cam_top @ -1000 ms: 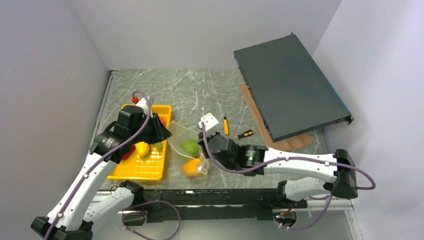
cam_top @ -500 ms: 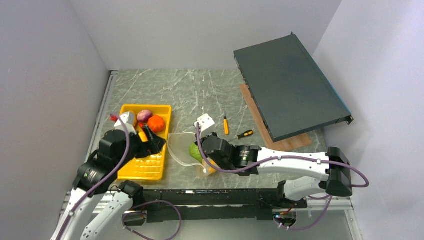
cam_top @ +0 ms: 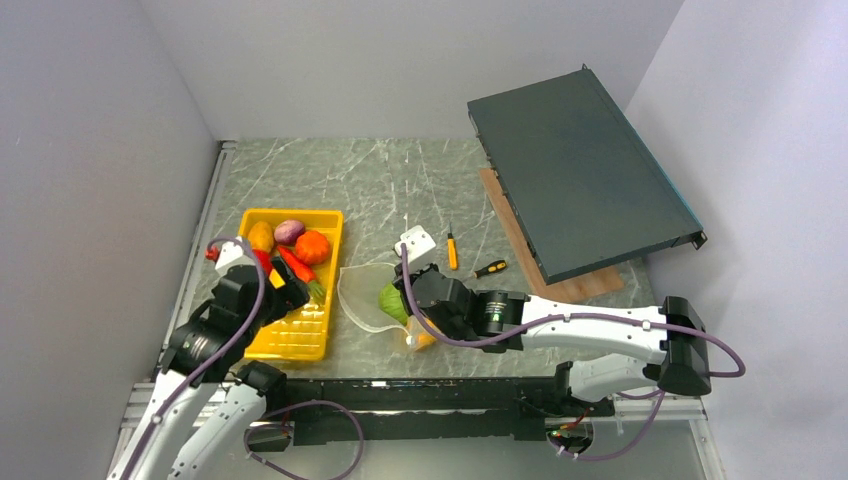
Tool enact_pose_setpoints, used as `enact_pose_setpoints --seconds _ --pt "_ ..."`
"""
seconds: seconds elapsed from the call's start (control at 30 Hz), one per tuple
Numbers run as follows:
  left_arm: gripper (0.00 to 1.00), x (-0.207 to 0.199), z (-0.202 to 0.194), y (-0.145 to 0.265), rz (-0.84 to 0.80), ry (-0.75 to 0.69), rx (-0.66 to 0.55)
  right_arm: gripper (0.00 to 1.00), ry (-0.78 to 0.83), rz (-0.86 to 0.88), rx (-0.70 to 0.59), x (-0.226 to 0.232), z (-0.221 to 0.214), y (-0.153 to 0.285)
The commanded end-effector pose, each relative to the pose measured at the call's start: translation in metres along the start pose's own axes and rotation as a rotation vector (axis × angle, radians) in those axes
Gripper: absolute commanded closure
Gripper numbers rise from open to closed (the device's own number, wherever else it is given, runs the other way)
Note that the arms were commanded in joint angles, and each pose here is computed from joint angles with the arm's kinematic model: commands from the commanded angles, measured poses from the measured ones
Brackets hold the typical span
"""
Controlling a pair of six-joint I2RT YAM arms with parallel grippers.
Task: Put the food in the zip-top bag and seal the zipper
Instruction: Pick up the fake vegetable from the bin.
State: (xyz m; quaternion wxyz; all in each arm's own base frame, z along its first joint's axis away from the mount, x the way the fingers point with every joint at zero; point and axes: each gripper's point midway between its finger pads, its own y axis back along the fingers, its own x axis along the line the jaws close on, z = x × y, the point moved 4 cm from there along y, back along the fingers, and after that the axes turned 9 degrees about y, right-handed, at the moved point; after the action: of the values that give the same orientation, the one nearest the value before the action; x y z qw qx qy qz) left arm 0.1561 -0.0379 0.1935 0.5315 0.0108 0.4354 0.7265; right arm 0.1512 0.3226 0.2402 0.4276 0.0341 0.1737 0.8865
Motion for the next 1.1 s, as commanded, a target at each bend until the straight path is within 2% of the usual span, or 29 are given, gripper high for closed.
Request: enact_pose_setpoints --seconds 0.0,0.1,0.23,0.4,0.47,0.5,0.6,0.73,0.87,1.07 --pt "0.02 -0.014 0.009 -0.04 -0.082 0.052 0.063 1.0 -0.057 0.001 -0.07 -0.003 0.018 0.008" --pt "0.1 -0.025 0.01 -0.063 -0.139 0.09 0.146 1.0 -0.067 0.018 -0.07 -0.001 0.02 0.009" --pt "0.25 -0.036 0.014 -0.085 -0.135 0.108 0.21 1.0 -0.075 0.034 -0.076 0.001 0.021 0.01" --pt "0.29 -0.028 0.018 -0.102 0.027 0.207 0.225 1.0 -0.07 0.025 -0.075 0.0 0.021 0.009" --pt "0.41 -0.025 0.016 -0.109 0.057 0.251 0.216 1.0 -0.071 0.027 -0.078 0.0 0.022 0.009" --pt "0.43 -0.024 0.014 -0.113 0.063 0.272 0.216 1.0 -0.07 0.028 -0.078 0.0 0.022 0.009" --pt "0.44 -0.02 0.007 -0.129 0.104 0.298 0.245 1.0 -0.068 0.033 -0.076 0.002 0.023 0.008" --pt "0.38 -0.021 0.002 -0.145 0.159 0.279 0.294 1.0 -0.069 0.037 -0.073 0.002 0.023 0.009" --pt "0.33 -0.014 -0.002 -0.153 0.243 0.251 0.255 1.0 -0.076 0.044 -0.074 0.003 0.024 0.009" --pt "0.34 0.0 -0.014 -0.17 0.321 0.261 0.242 1.0 -0.081 0.05 -0.073 0.005 0.025 0.009"
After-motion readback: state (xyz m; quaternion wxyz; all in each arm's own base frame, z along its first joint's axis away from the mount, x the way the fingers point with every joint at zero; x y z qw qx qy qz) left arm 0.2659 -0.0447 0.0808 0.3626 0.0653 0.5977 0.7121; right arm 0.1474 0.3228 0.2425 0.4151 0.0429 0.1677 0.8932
